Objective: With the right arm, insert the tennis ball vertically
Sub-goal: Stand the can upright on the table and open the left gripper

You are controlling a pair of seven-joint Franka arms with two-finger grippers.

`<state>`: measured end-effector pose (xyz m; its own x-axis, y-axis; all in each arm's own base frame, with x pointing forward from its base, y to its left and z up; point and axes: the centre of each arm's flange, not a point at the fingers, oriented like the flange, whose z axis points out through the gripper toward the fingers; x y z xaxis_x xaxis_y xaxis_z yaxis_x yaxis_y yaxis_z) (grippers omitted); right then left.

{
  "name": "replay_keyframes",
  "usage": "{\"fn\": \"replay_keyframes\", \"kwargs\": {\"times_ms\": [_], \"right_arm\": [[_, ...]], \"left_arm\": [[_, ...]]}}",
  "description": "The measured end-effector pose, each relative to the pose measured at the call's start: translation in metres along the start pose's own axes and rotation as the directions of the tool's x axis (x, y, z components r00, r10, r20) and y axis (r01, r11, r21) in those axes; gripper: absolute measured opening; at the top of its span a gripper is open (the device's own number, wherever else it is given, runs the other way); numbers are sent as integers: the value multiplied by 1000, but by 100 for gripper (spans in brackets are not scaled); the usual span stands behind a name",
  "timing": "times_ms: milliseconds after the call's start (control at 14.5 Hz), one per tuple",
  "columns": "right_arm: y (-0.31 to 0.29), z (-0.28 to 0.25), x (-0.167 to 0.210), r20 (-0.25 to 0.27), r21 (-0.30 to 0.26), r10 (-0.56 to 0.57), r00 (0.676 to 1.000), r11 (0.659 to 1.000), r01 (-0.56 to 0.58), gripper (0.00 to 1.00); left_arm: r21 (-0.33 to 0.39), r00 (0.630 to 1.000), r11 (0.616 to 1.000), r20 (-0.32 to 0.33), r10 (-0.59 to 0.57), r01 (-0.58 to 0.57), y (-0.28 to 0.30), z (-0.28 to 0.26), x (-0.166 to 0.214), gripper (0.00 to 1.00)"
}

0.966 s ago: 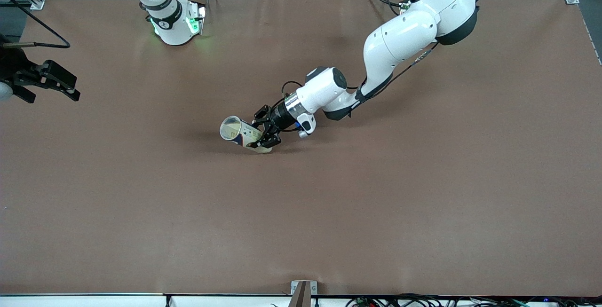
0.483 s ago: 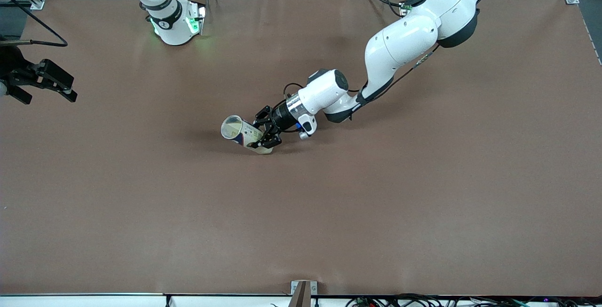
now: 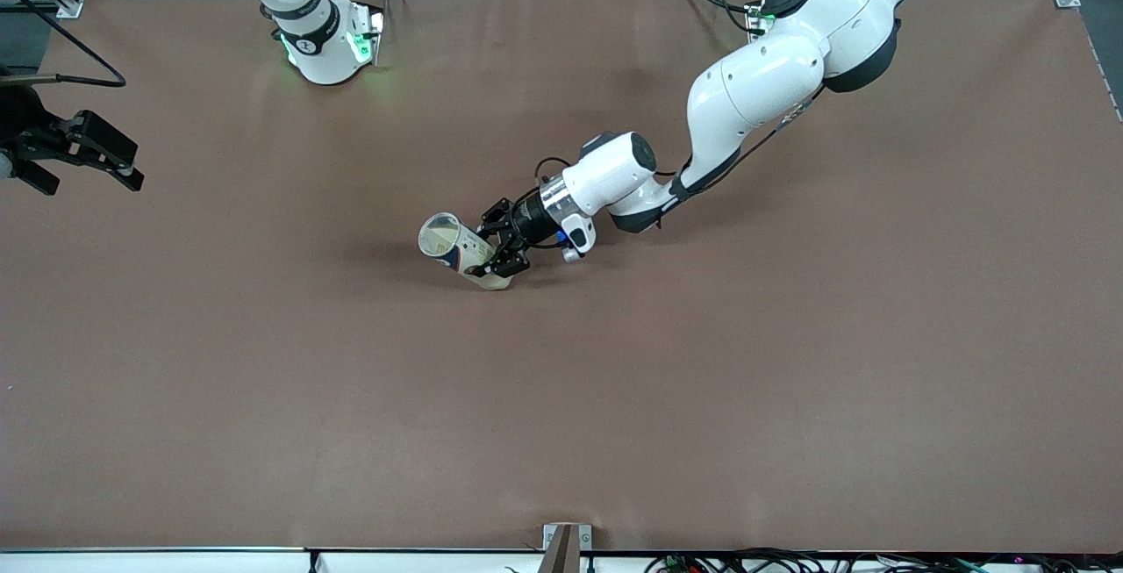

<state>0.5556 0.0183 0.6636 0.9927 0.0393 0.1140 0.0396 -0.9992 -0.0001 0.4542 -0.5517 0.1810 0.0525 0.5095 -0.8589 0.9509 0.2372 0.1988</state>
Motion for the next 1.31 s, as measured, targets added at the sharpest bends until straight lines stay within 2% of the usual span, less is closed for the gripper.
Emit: {"fn": "replay_keyframes", "kwargs": {"times_ms": [483, 759, 966, 1310], "right_arm": [[1, -1, 0, -4, -2, 2, 1000, 1000, -2, 100], [1, -5, 1, -13, -2, 2, 1000, 1000, -2, 100], [2, -5, 1, -14, -2, 2, 1000, 1000, -2, 100], [3, -9, 1, -24, -4, 4, 1000, 1000, -4, 100]], "left_arm": [[8, 1000, 1000, 7, 19, -19, 1, -6, 5, 68], [12, 999, 1000, -42, 12, -12, 9, -12, 36, 99], [19, 998, 1000, -61, 19, -18, 14, -19, 57, 100], [16, 997, 999, -60, 41, -40, 25, -26, 64, 100]]}}
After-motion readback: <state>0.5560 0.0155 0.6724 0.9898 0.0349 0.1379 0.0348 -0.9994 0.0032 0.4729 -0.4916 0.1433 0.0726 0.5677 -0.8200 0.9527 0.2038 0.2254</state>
